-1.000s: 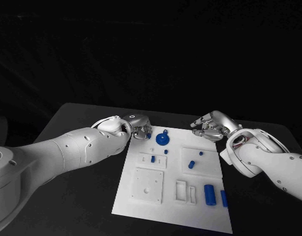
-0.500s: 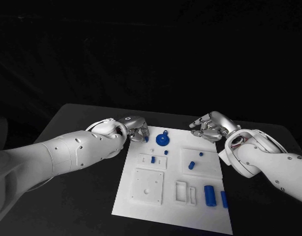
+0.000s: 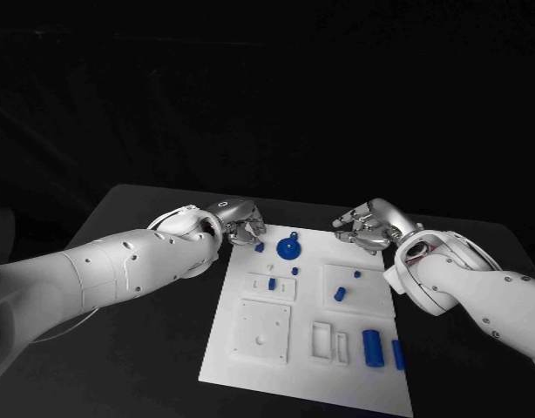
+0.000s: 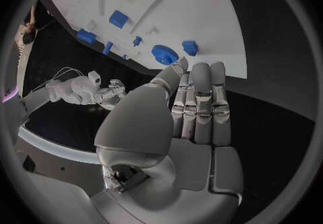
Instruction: Assemble the parts on the task board
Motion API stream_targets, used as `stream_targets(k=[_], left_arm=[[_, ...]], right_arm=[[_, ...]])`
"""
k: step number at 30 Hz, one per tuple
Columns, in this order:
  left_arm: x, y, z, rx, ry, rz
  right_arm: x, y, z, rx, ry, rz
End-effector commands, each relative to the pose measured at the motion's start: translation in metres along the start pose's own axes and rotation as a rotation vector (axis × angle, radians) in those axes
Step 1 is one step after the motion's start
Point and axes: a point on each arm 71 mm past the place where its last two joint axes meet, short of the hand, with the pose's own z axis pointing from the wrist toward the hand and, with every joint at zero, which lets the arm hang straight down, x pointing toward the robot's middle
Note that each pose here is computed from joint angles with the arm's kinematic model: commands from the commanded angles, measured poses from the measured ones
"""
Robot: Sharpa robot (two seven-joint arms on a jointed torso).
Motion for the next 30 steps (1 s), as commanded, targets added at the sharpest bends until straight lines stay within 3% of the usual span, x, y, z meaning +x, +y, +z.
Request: stream_targets(k=[1, 11, 21, 30], left_arm=[[-0.0045, -0.0018, 0.0002, 0.001, -0.029, -0.016], [-0.0024, -0.0024, 0.0042, -0.017, 0.043, 0.024], [0.0076, -0.0088, 0.0102, 0.003, 0.132, 0.132], [0.0172, -0.0089, 0.0114, 0.0, 0.186, 0.185]], right_arm=[[0.003, 0.001, 0.001, 0.006, 0.011, 0.043], [0.009, 0.006, 0.003, 0.007, 0.033, 0.058], [0.012, 0.01, 0.005, -0.001, 0.038, 0.064], [0.013, 0.011, 0.005, -0.003, 0.04, 0.065]])
